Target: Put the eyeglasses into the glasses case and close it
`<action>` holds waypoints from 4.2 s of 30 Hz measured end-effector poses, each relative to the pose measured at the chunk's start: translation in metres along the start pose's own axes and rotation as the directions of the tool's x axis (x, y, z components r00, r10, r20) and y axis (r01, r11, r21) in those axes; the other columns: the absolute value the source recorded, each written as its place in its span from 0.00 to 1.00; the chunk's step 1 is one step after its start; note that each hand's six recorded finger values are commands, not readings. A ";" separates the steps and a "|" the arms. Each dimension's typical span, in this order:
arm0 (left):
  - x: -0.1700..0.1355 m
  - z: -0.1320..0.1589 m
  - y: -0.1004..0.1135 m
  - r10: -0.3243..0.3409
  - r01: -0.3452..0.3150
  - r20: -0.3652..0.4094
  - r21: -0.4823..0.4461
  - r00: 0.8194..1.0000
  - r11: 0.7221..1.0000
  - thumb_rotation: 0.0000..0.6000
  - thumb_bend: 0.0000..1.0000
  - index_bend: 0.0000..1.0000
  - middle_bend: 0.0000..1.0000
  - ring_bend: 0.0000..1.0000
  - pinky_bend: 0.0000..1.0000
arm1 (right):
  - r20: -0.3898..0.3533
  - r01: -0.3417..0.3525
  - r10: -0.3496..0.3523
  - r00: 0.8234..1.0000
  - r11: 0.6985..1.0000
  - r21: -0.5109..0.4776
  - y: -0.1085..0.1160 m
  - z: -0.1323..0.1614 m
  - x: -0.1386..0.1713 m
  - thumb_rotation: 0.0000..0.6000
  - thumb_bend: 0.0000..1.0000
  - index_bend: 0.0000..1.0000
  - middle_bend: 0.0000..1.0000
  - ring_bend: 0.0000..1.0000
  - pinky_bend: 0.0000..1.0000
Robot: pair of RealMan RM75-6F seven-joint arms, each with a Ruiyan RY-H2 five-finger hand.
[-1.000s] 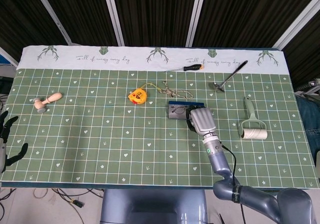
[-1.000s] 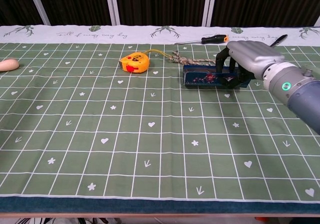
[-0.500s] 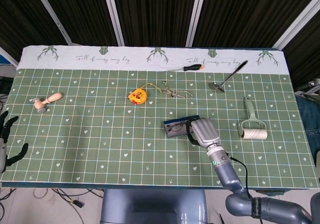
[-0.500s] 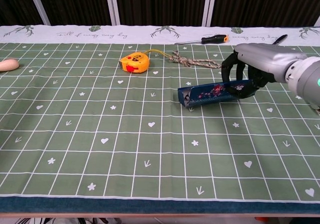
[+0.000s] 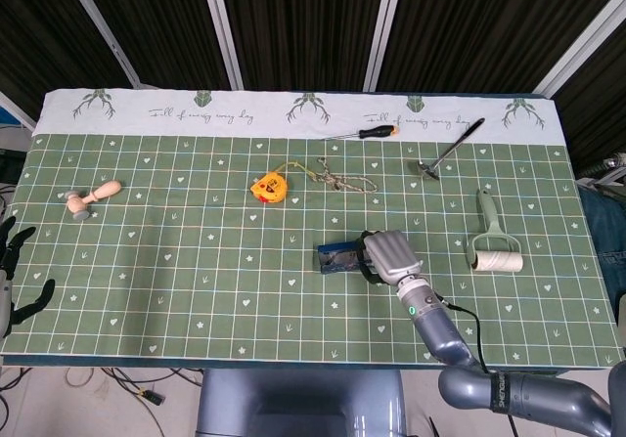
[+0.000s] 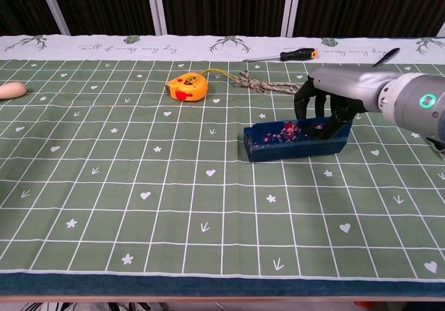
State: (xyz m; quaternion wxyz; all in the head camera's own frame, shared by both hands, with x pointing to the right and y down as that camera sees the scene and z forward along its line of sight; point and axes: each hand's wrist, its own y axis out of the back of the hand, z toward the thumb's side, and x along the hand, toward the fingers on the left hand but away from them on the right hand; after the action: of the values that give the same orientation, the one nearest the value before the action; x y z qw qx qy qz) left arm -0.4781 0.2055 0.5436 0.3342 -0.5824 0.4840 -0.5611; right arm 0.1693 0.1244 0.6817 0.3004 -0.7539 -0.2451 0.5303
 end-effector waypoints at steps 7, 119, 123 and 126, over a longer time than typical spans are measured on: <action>0.000 0.001 0.000 -0.002 0.002 0.003 0.000 1.000 1.000 1.00 0.31 0.14 0.00 0.00 0.00 | 0.018 0.009 -0.009 1.000 1.000 0.005 0.006 0.003 -0.016 1.00 0.54 0.72 0.39 0.45 0.50; 0.000 0.001 -0.001 -0.008 0.008 -0.003 0.007 1.000 1.000 1.00 0.31 0.15 0.00 0.00 0.00 | 0.137 -0.037 0.031 0.990 0.998 0.042 -0.008 -0.035 -0.056 1.00 0.32 0.45 0.21 0.24 0.31; 0.000 0.001 -0.001 -0.008 0.008 -0.001 0.008 1.000 1.000 1.00 0.31 0.15 0.00 0.00 0.00 | 0.138 -0.034 0.027 0.990 0.999 0.043 -0.007 -0.035 -0.056 1.00 0.34 0.49 0.21 0.24 0.31; 0.000 0.001 -0.001 -0.008 0.008 -0.002 0.007 1.000 1.000 1.00 0.31 0.15 0.00 0.00 0.00 | 0.138 -0.035 0.028 0.990 0.998 0.044 -0.007 -0.036 -0.055 1.00 0.34 0.50 0.21 0.24 0.31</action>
State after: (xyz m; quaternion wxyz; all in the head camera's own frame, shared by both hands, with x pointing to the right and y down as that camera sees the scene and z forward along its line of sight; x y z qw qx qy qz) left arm -0.4769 0.2056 0.5448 0.3336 -0.5826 0.4800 -0.5647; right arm 0.1851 0.0845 0.7322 0.2918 -0.7122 -0.2408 0.5913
